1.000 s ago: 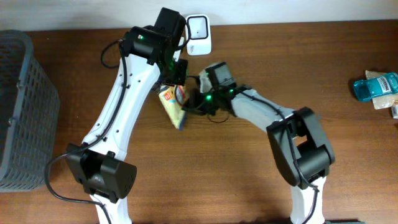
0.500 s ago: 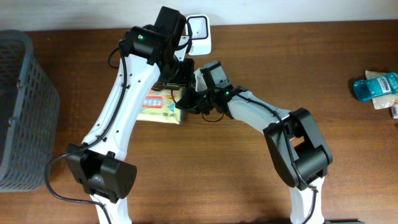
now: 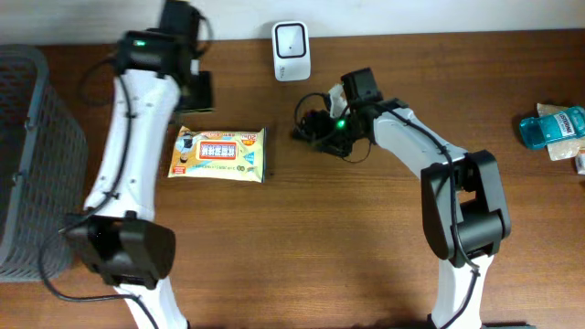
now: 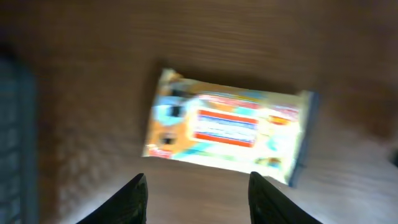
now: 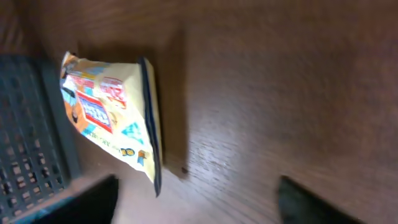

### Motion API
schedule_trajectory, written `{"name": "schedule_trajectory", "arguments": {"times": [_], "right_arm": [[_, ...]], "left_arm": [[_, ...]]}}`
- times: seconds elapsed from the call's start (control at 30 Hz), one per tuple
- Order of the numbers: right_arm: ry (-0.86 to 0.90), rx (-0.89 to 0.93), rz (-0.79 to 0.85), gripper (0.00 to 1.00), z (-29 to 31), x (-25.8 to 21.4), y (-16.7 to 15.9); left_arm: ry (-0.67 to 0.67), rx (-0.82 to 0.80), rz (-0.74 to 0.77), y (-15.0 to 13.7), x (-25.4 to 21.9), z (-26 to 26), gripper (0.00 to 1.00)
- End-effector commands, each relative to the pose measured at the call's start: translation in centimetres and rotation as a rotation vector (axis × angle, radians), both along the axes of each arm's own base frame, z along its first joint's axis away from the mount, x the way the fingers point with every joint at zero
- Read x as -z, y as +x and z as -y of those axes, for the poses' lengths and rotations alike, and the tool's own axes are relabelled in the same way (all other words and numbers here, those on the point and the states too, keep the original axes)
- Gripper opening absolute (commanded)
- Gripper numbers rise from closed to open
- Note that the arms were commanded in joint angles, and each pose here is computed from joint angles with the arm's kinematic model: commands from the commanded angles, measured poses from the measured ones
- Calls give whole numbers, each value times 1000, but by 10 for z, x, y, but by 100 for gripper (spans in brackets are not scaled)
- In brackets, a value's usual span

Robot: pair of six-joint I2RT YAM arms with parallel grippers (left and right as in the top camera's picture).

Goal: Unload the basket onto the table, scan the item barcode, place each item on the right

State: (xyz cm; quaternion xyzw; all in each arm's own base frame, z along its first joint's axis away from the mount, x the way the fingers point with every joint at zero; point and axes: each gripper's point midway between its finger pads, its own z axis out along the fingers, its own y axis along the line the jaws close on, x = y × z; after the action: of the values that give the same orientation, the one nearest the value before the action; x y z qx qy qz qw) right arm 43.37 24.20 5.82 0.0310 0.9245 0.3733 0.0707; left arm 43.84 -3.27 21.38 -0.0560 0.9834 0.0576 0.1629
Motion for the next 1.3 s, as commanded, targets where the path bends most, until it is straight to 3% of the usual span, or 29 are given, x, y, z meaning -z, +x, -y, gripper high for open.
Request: {"name": "schedule_trajectory", "arguments": {"times": [0.0, 0.07, 0.13, 0.23, 0.37, 0.93, 1.03, 1.2, 1.27], "right_arm": [[-55, -97, 64, 89, -28, 5, -11], [-116, -114, 101, 91, -42, 10, -15], [-173, -135, 142, 91, -58, 14, -22], [-235, -126, 175, 91, -70, 18, -26], [-279, -124, 226, 90, -80, 19, -26], [-146, -192, 196, 84, -130, 59, -40], [-144, -160, 167, 69, -131, 69, -39], [-173, -123, 181, 8, -121, 69, -27], [-180, -105, 173, 4, -113, 66, -19]], "left_arm": [[24, -73, 10, -7, -9, -27, 49], [25, -96, -2, -9, -8, -37, 51], [27, -122, -15, -12, -7, -49, 66], [29, -150, -43, -19, -5, -61, 67], [31, -171, -73, -27, -4, -70, 96], [31, -177, -79, -29, -3, -72, 99], [31, -177, -80, -29, -3, -72, 99], [32, -177, -87, -31, -3, -72, 99], [32, -177, -87, -31, -3, -72, 99]]}}
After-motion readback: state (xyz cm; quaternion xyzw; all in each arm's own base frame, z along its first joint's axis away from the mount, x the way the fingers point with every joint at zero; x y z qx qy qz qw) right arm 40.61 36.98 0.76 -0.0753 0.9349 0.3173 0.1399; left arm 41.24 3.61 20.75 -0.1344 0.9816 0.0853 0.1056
